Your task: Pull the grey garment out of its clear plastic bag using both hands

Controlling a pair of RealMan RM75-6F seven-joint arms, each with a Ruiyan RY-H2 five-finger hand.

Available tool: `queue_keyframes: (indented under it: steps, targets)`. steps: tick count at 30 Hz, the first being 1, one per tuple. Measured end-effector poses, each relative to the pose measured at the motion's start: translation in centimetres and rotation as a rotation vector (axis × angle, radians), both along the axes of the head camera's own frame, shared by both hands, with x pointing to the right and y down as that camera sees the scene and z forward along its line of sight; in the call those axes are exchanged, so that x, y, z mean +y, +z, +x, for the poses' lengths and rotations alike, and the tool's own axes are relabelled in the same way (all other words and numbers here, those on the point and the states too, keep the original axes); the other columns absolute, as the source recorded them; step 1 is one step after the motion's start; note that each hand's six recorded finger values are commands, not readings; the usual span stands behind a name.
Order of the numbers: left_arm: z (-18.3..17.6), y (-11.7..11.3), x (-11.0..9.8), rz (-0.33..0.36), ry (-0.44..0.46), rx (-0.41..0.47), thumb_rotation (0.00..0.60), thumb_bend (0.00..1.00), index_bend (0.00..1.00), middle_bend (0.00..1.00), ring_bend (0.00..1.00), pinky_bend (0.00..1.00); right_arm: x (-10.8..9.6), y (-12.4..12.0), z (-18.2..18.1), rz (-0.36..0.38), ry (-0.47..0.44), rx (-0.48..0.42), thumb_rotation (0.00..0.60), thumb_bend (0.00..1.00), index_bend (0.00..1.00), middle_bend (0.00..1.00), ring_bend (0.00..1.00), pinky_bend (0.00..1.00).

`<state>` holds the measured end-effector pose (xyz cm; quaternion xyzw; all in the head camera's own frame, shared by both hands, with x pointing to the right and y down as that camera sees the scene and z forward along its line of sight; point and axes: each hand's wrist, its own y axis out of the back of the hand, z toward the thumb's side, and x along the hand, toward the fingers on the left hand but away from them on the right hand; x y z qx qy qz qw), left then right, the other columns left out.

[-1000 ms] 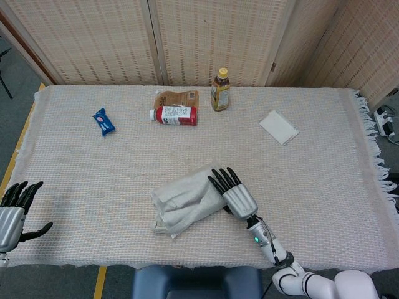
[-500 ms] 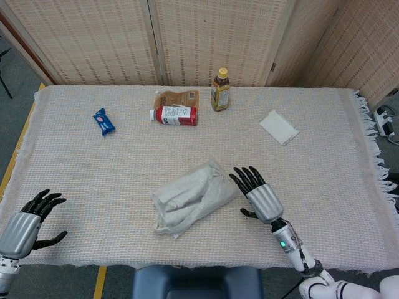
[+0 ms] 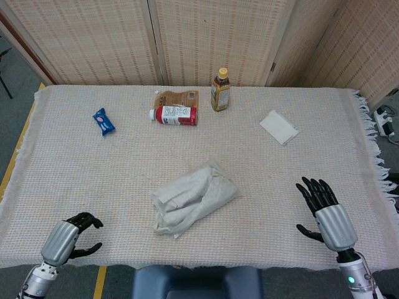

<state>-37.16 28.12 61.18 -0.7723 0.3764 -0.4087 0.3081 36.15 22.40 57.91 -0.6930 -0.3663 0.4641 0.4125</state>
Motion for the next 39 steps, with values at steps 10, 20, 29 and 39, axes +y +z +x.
queue_keyframes:
  steps: [10,20,29,39]
  targets:
    - [5.7,4.6,1.1,-0.001,0.051,0.091,0.600,0.22,0.61,1.00,1.00,1.00,0.0,0.6,0.2,-0.032,0.001,0.017,0.600,0.07,0.00,0.00,0.00,0.00]
    - [9.4,6.8,1.8,0.023,0.057,0.114,0.600,0.28,0.58,1.00,1.00,1.00,0.0,0.9,0.3,-0.058,-0.004,0.022,0.600,0.07,0.00,0.00,0.00,0.00]
    - [11.8,8.6,1.7,0.064,0.052,0.120,0.600,0.33,0.55,1.00,1.00,1.00,-0.2,0.9,0.5,-0.072,0.001,0.028,0.600,0.07,0.00,0.00,0.00,0.00]
    - [12.9,9.4,1.6,0.069,0.047,0.126,0.600,0.30,0.50,1.00,1.00,1.00,-0.3,0.9,0.7,-0.079,0.005,0.031,0.600,0.07,0.00,0.00,0.00,0.00]
